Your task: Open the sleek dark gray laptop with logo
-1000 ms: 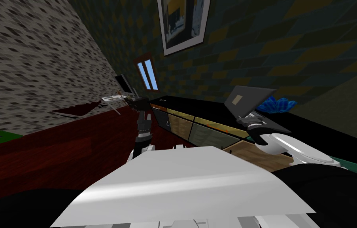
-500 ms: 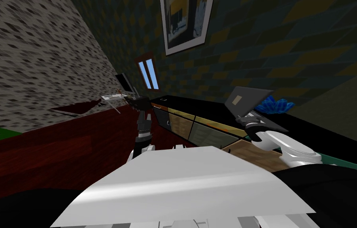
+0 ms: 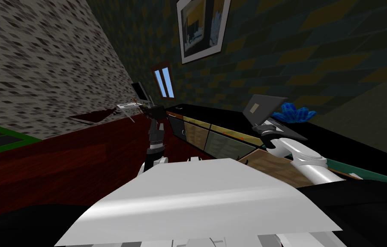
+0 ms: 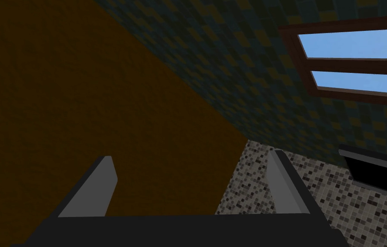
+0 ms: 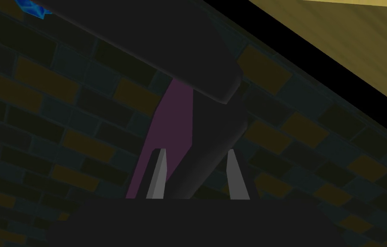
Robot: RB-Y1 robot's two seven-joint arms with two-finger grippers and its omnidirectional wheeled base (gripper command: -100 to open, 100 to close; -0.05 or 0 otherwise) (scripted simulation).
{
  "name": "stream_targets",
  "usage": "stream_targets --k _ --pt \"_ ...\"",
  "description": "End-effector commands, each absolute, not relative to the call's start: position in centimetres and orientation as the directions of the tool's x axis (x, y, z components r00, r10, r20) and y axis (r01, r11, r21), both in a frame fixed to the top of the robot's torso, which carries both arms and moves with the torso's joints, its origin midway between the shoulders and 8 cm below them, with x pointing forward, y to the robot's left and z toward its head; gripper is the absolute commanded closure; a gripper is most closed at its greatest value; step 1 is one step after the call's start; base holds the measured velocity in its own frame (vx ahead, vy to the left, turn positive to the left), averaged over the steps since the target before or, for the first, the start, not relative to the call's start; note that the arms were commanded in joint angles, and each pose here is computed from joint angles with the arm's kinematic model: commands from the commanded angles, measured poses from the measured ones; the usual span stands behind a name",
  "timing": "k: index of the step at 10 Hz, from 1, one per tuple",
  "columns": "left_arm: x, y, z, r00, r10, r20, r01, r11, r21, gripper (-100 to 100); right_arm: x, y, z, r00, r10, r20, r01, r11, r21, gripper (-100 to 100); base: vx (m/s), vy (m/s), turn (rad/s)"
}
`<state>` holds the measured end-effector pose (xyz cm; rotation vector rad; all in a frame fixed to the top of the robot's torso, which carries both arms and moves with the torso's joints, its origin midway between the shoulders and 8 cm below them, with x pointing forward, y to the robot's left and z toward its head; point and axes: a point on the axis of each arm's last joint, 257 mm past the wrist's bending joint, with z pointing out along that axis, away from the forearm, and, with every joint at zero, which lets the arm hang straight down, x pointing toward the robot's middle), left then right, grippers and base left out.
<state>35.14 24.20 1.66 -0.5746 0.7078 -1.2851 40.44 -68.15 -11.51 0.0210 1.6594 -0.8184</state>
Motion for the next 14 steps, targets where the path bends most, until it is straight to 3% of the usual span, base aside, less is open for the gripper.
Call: stream_targets --k 1,4,7,10,13,14 --pt "35.1 24.2 1.7 0.129 -0.980 -0.150 0.651 0.198 -0.733 0 39.2 -69.7 -13.7 -0.329 -0.389 -0.861 0.455 0.733 -0.505 100 0.005 0.007 0.005" --pt "35.1 24.2 1.7 0.129 -0.980 -0.150 0.651 0.198 -0.733 0 42.8 -69.1 -14.1 -0.296 -0.357 -0.886 0.463 0.757 -0.460 100 -0.181 -0.057 0.146" --pt "35.1 24.2 1.7 0.129 -0.980 -0.150 0.651 0.198 -0.733 0 42.4 -70.8 -15.3 -0.326 -0.335 -0.884 0.486 0.742 -0.461 100 -0.002 0.022 -0.008" --pt "35.1 24.2 1.7 0.129 -0.980 -0.151 0.651 0.198 -0.733 0 46.3 -69.3 -14.8 -0.287 -0.320 -0.903 0.480 0.768 -0.424 100 -0.175 -0.038 0.126" --pt "35.1 24.2 1.7 0.129 -0.980 -0.150 0.651 0.198 -0.733 0 45.8 -71.4 -15.8 -0.319 -0.294 -0.901 0.511 0.747 -0.425 100 -0.001 0.011 -0.008" --pt "35.1 24.2 1.7 0.129 -0.980 -0.150 0.651 0.198 -0.733 0 48.1 -70.4 -14.6 -0.287 -0.301 -0.909 0.509 0.756 -0.411 100 -0.176 -0.020 0.192"
